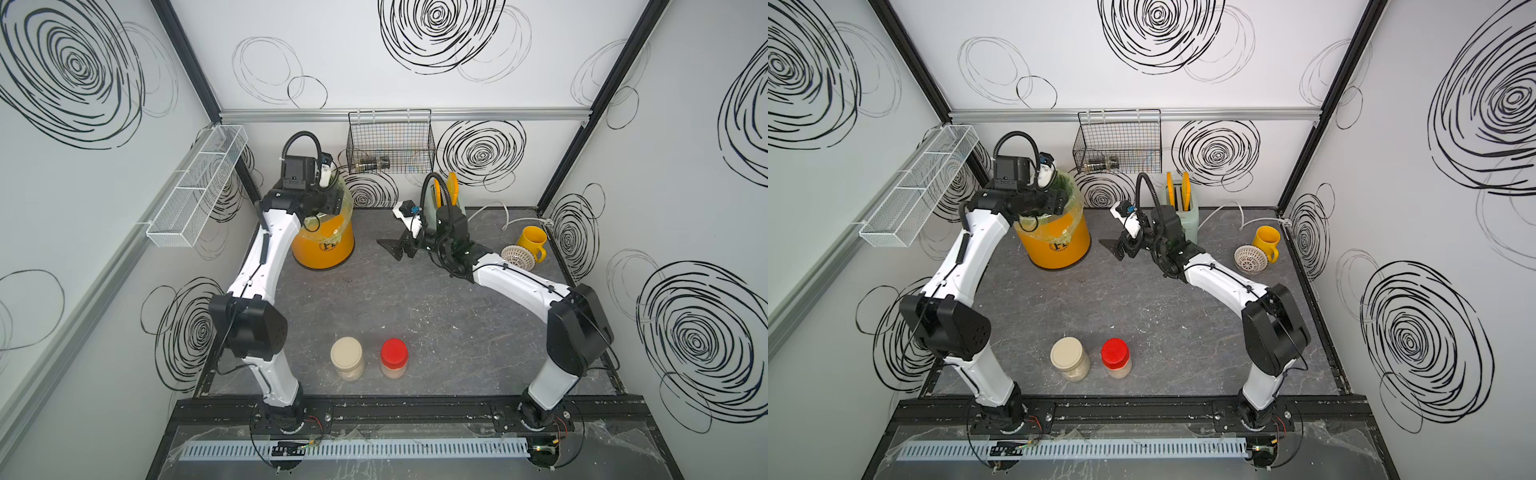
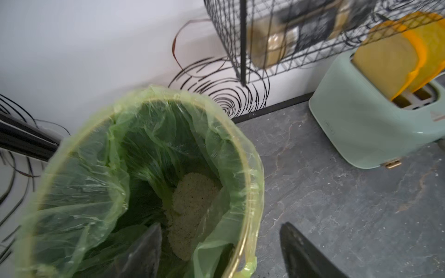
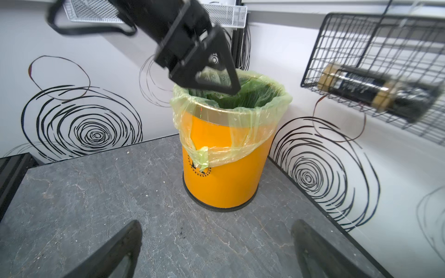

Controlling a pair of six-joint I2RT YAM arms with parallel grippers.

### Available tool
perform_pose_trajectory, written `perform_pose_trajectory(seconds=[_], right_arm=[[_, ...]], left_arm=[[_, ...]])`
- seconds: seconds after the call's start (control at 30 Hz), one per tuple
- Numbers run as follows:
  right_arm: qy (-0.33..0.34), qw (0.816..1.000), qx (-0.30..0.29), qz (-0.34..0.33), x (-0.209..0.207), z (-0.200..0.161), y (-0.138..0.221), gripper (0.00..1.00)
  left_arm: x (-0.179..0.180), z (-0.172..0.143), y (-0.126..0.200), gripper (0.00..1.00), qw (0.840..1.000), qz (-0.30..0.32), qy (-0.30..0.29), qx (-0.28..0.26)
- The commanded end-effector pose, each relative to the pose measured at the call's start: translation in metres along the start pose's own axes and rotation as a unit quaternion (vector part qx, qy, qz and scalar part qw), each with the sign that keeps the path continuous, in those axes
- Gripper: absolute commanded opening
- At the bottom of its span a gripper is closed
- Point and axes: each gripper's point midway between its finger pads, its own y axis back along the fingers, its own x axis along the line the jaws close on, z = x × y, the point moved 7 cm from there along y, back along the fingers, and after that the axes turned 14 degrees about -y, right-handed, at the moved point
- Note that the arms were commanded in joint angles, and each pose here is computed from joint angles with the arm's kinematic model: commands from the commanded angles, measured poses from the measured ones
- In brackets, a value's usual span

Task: Empty expired oatmeal from jars
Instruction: Move the trash bin to the center of the board.

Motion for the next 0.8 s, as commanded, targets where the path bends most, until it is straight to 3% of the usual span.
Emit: perform_pose_trajectory(seconds=[0.0, 0.13, 0.33, 0.5, 0.67, 0.77], right_arm=[[-0.002, 1.000, -0.011, 0.005, 0.003, 0.001, 0.010, 0.98], [-0.008, 1.000, -0.011, -0.002, -0.002, -0.001, 0.016, 0.98], [-0.014, 1.000, -0.015, -0.004, -0.001, -0.004, 0.020, 0.98], [-0.015, 1.000, -0.016, -0.017, -0.005, -0.004, 0.024, 0.98], [-0.015, 0.999, -0.021, -0.025, -0.006, -0.003, 0.028, 0.98], [-0.016, 0.999, -0.020, -0.030, -0.007, -0.004, 0.029, 0.98]], left_arm=[[-0.016, 0.000, -0.008, 0.74, 0.999, -0.010, -0.036, 0.028], [-0.037, -0.004, -0.020, 0.63, 0.996, -0.008, -0.062, 0.061], [-0.039, -0.006, -0.013, 0.43, 0.996, -0.005, -0.062, 0.057], [-0.040, -0.009, -0.016, 0.39, 0.996, -0.005, -0.059, 0.061], [-0.047, -0.012, -0.019, 0.27, 0.996, -0.010, -0.061, 0.068], [-0.047, -0.008, -0.015, 0.24, 0.997, -0.009, -0.058, 0.056]])
